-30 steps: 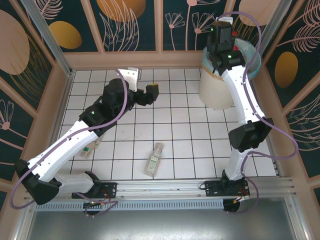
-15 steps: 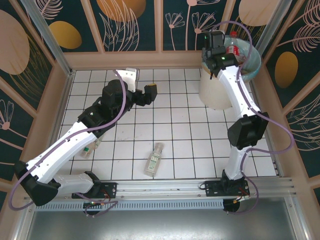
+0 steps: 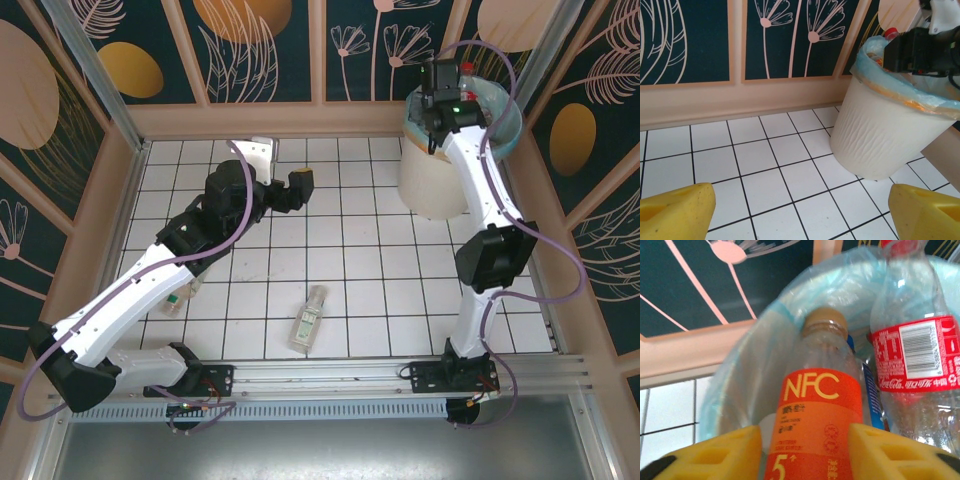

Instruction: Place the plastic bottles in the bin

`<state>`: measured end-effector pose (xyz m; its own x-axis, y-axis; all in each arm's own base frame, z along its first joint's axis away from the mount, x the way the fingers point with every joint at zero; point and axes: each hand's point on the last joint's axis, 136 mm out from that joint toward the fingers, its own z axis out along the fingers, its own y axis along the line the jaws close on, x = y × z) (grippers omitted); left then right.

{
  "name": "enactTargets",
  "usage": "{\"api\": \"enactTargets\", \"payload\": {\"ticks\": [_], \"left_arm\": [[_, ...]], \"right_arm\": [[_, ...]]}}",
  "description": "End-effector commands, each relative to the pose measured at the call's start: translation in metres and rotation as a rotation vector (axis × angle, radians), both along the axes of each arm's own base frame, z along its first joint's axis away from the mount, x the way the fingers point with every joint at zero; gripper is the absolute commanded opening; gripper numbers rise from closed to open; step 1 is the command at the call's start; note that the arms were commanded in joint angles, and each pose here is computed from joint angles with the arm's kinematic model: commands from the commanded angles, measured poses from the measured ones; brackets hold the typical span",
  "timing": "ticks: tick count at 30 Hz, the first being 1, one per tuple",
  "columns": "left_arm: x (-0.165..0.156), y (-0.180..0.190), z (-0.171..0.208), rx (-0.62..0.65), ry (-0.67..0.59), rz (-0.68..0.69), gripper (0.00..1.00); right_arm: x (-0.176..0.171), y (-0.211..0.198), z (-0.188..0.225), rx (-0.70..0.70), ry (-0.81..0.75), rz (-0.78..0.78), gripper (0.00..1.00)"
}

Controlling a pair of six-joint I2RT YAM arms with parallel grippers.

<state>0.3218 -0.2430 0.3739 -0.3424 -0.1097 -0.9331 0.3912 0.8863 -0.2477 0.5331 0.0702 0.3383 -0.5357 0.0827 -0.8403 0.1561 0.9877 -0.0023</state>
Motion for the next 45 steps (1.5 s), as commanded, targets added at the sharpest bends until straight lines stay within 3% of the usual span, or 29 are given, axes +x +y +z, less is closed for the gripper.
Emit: {"api": "enactTargets", "payload": {"ticks": [1,5,9,15,20,23,30,37,41,45], "left_arm": [[-0.005,0.02,0.02,0.01,-0.059,0.058,0.9],[-0.012,0.043,0.016,0.026,-0.053,0.125,0.9],[-0.027,0.058,-0.013,0.05,0.017,0.141,0.9],[-0.053,0.078,-0.074,0.194,0.094,0.102,0.91],[-0.061,0.092,-0.112,0.348,0.1,0.083,0.92],[-0.06,0.091,-0.128,0.454,0.061,0.042,0.93],[-0.081,0.075,-0.141,0.565,-0.117,-0.19,0.99],[-0.143,0.057,-0.171,0.601,-0.271,-0.564,0.99],[-0.154,0.058,-0.185,0.609,-0.319,-0.613,0.99],[-0.156,0.06,-0.173,0.592,-0.373,-0.595,0.99]], "right_arm": [[-0.014,0.017,0.061,0.048,-0.132,0.041,0.54],[-0.045,0.048,0.101,0.048,-0.224,0.117,0.65],[-0.103,0.109,0.083,0.062,-0.189,0.278,0.71],[-0.222,0.189,-0.022,0.152,0.065,0.505,0.76],[-0.313,0.226,-0.115,0.277,0.433,0.55,0.77],[-0.35,0.233,-0.161,0.266,0.609,0.512,0.77],[-0.39,0.248,-0.202,0.252,0.764,0.406,0.85],[-0.415,0.269,-0.243,0.278,0.89,0.401,0.86],[-0.427,0.276,-0.272,0.317,0.962,0.41,0.85],[-0.434,0.274,-0.29,0.308,1.005,0.395,0.84]]}}
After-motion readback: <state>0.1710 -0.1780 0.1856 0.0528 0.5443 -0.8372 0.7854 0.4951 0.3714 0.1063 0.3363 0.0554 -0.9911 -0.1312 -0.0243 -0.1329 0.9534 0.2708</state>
